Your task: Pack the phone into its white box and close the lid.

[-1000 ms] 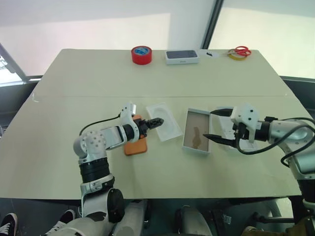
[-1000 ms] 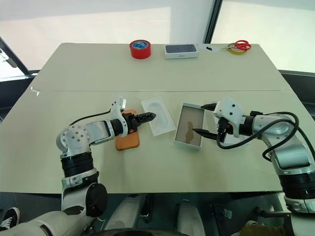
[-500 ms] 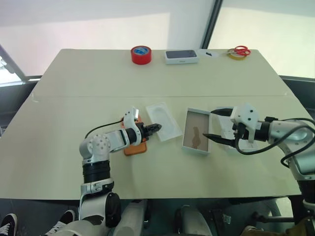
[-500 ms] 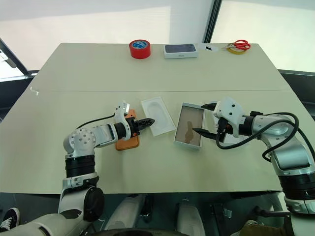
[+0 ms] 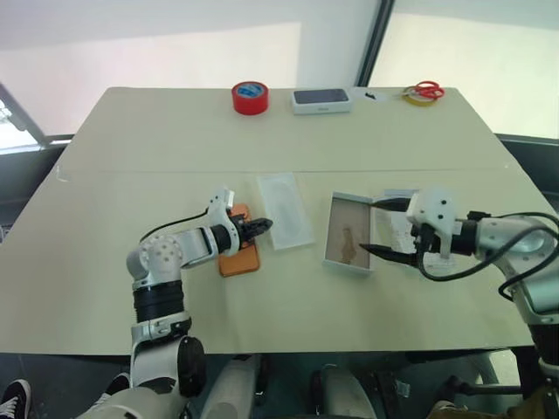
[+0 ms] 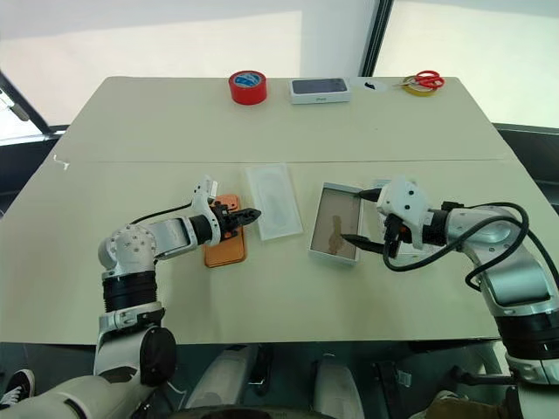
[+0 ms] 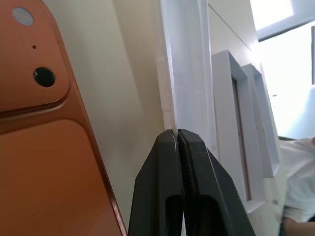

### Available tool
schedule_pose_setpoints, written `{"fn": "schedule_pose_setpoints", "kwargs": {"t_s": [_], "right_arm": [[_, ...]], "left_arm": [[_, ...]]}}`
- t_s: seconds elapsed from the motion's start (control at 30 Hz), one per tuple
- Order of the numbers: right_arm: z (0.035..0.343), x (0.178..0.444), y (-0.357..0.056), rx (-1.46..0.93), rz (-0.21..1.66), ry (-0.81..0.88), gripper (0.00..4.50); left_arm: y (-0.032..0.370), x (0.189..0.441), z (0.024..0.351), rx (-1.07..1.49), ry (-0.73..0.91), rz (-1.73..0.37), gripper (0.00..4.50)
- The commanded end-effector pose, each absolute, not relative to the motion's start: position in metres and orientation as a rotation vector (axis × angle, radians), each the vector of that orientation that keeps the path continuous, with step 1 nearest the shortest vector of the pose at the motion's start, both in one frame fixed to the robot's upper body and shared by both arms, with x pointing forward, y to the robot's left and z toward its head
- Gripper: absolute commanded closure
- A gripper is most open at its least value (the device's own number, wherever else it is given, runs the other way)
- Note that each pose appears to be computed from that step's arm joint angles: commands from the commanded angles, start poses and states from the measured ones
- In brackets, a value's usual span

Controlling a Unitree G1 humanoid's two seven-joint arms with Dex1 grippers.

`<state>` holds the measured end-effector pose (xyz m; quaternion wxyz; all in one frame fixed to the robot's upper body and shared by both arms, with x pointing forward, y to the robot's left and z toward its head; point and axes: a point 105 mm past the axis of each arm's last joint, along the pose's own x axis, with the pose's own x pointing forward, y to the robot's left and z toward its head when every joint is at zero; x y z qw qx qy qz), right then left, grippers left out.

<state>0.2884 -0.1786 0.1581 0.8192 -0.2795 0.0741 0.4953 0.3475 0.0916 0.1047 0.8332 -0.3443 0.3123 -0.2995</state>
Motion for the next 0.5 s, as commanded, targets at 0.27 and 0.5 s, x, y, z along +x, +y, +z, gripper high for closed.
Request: {"fn": "schedule_pose_setpoints", "kwargs": {"t_s": [0.27,0.5], "right_arm": [[0.106,0.276,-0.138,-0.575,1.149,0.294,0.00],[0.094,0.284,-0.153,-0.594,1.107,0.350,0.85]], "left_arm": [[0.111,0.346,0.150,-0.605,0.507,-0.781,4.43],[0.107,0.332,0.159,-0.645,0.515,-0.926,4.50]]}}
